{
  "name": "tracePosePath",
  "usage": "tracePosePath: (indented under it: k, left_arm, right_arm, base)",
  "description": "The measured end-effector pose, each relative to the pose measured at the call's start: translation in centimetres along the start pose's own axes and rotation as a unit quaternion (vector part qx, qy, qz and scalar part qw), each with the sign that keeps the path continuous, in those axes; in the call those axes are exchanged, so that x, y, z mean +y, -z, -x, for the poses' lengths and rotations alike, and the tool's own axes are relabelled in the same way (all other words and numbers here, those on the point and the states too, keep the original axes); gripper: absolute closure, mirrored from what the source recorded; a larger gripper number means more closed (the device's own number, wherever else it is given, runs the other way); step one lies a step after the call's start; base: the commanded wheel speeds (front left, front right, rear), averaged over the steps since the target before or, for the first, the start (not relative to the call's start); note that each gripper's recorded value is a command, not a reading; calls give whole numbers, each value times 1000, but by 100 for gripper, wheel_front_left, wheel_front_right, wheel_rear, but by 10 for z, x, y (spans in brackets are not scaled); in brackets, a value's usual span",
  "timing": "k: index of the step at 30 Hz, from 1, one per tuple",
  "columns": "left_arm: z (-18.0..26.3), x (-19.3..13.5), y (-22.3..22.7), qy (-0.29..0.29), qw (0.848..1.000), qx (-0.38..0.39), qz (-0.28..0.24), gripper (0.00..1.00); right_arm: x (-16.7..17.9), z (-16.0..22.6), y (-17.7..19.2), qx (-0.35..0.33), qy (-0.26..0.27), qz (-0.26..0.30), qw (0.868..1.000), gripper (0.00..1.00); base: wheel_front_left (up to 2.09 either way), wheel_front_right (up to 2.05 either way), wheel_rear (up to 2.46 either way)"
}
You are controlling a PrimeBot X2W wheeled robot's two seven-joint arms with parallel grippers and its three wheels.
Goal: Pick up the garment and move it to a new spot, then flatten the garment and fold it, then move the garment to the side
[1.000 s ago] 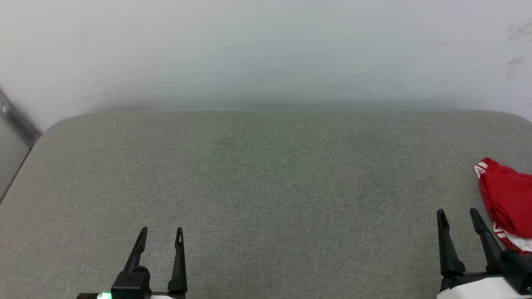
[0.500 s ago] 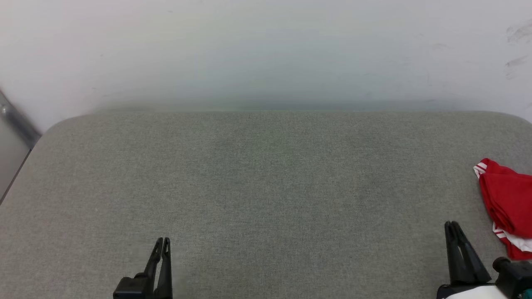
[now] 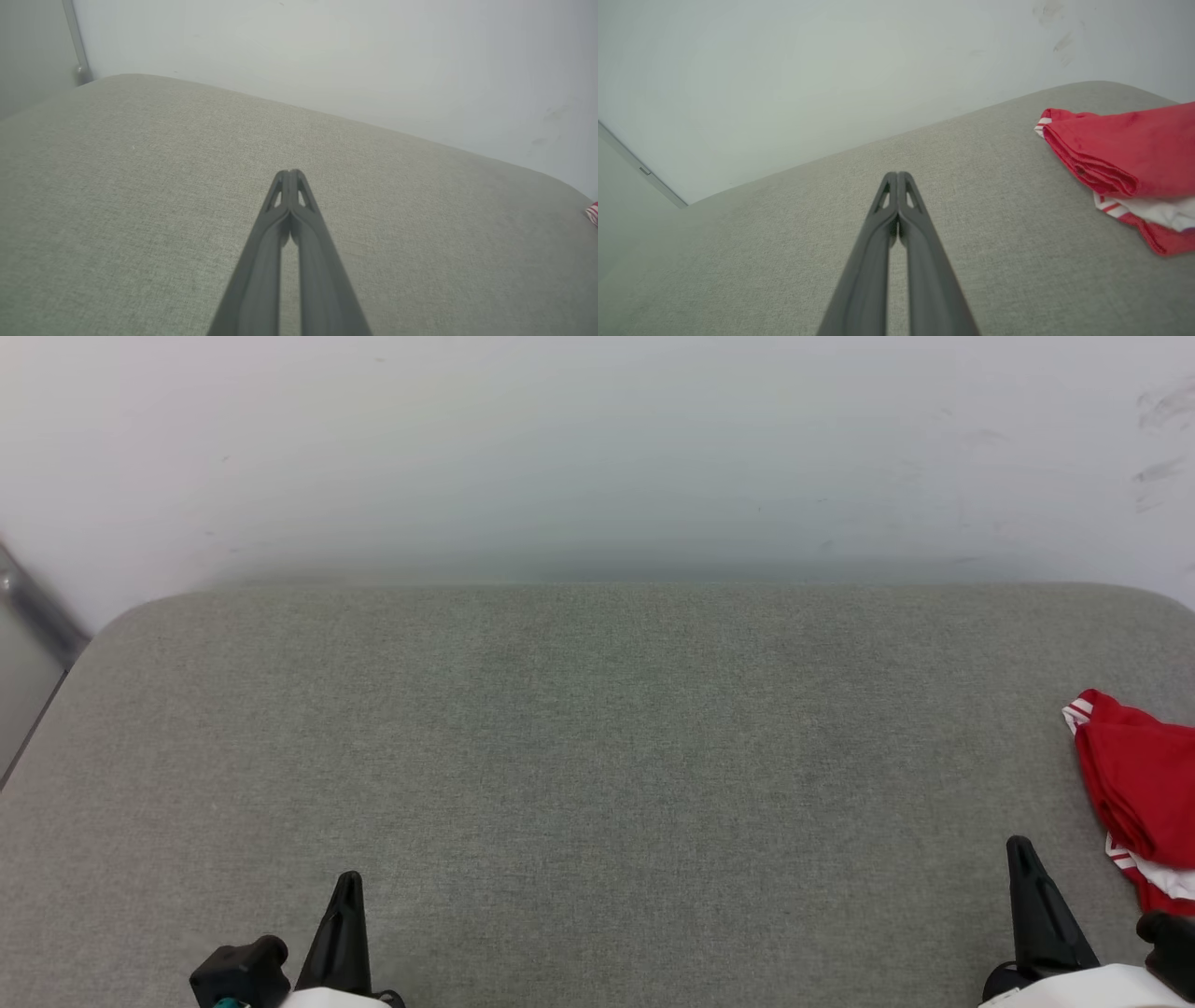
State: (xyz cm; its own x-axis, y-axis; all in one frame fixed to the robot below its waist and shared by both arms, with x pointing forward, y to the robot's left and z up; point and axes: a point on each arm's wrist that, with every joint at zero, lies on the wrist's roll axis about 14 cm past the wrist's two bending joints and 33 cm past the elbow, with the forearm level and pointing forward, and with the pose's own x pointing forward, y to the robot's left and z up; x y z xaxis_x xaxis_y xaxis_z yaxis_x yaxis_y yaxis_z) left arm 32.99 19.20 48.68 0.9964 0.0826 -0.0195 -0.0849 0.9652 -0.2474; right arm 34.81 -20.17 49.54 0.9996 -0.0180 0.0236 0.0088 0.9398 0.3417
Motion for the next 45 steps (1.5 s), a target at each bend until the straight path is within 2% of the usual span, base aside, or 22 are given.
tracePosePath:
  k: [9,20,45]
  left_arm:
    - [-7,3,2,-6,996,15,83,100]
    - [-15,6,3,-12,985,26,173,100]
    - [-29,6,2,-12,940,41,340,100]
  right_arm:
    - [-3,-4,2,6,14,-77,997,100]
    - [-4,-11,0,7,22,-159,987,100]
    - [-5,-20,2,16,32,-314,949,100]
  base:
    - [0,0,0]
    - [0,0,0]
    - [0,0,0]
